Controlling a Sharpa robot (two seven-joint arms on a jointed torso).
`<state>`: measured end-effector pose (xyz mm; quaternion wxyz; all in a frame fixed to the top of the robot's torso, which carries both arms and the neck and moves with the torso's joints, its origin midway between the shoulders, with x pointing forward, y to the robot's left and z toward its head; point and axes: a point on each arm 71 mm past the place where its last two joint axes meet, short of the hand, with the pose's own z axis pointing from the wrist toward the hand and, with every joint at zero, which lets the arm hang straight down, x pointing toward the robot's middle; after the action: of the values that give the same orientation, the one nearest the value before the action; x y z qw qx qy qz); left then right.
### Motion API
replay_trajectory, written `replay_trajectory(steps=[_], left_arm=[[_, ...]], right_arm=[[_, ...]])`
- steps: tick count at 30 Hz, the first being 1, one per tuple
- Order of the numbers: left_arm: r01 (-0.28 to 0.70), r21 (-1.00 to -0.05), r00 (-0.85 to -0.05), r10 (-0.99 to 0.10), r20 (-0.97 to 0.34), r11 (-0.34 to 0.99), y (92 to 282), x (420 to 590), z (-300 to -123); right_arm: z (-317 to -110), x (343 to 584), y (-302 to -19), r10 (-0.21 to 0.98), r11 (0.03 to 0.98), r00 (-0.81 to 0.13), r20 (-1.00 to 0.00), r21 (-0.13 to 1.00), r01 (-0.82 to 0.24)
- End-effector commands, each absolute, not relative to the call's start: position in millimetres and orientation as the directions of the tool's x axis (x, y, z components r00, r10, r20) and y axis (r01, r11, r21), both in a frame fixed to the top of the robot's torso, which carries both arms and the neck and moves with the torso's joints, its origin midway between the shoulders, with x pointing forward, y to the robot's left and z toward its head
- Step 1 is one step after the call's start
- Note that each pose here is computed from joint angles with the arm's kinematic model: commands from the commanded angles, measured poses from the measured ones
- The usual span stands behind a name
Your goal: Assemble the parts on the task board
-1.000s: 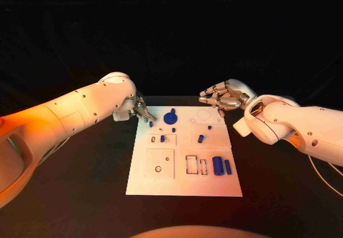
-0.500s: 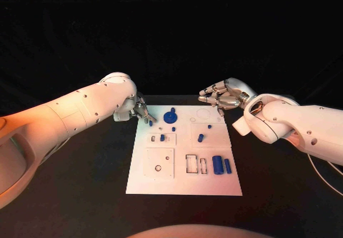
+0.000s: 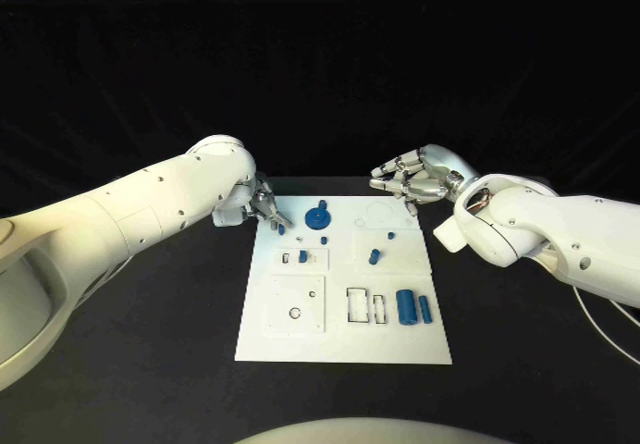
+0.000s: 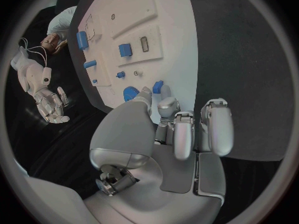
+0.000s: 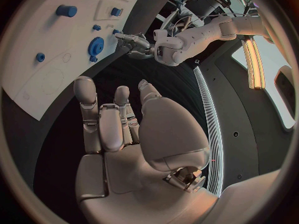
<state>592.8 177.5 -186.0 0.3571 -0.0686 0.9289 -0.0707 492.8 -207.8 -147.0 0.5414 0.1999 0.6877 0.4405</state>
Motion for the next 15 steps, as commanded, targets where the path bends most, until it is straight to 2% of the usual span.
replay_trajectory(steps=[1, 15], left_arm=[[-0.074, -0.208, -0.732, -0.195, -0.653, 0.975, 174.8, 593.2, -185.6], [-0.064, -0.211, -0.754, -0.185, -0.630, 0.975, 172.7, 591.8, -188.8]], right_arm=[[-146.8, 492.3, -206.4, 0.746, 0.530, -0.340, -0.572, 0.820, -0.215], [-147.1, 492.4, -205.8, 0.744, 0.531, -0.345, -0.572, 0.820, -0.214]])
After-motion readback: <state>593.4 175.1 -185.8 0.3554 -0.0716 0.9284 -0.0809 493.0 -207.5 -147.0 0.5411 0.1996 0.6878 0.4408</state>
